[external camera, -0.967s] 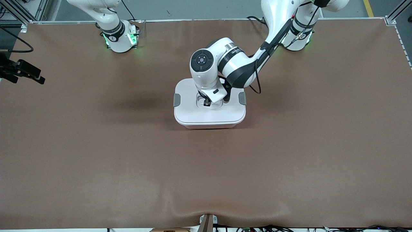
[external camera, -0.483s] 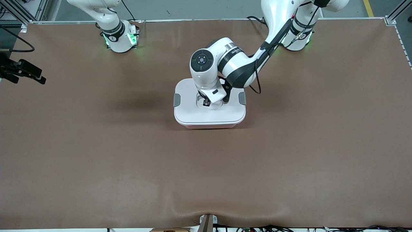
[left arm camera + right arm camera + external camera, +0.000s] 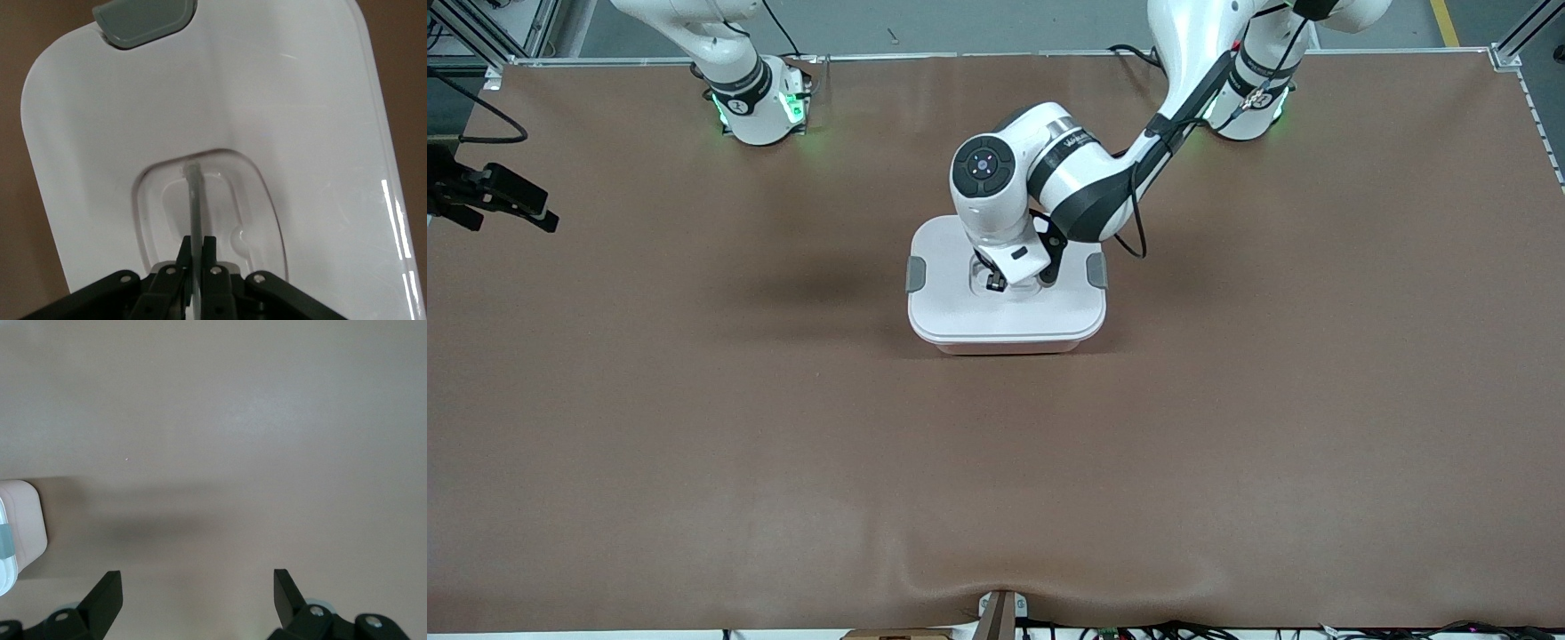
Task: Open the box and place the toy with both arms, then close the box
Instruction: 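Lower the lid onto the box and press it down with the left gripper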
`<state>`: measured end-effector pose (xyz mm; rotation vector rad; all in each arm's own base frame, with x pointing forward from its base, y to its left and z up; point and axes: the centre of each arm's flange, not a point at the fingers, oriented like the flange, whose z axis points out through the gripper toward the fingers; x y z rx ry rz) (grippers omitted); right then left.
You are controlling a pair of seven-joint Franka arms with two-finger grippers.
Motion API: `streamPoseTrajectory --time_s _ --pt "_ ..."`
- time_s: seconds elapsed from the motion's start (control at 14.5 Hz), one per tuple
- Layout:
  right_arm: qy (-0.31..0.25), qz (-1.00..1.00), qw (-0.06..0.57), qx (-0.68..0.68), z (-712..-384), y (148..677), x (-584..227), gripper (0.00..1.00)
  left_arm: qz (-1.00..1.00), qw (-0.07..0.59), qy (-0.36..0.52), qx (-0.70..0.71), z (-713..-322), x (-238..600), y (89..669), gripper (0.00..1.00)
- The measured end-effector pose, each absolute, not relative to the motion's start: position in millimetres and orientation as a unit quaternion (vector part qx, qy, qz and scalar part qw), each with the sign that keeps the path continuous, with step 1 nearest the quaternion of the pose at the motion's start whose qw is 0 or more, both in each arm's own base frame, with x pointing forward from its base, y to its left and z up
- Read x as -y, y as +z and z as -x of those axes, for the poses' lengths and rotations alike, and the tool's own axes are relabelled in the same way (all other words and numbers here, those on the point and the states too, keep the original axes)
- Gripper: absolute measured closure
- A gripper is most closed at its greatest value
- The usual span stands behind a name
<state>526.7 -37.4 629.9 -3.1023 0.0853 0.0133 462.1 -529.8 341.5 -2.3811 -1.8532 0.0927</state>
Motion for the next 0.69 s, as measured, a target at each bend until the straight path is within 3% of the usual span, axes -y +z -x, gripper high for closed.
streamPoseTrajectory --time_s 0.69 --pt "0.006 0.999 0.019 -0.028 -527.6 628.1 37.4 0.00 0.786 0.061 0.031 0.615 -464.7 527.7 341.4 0.93"
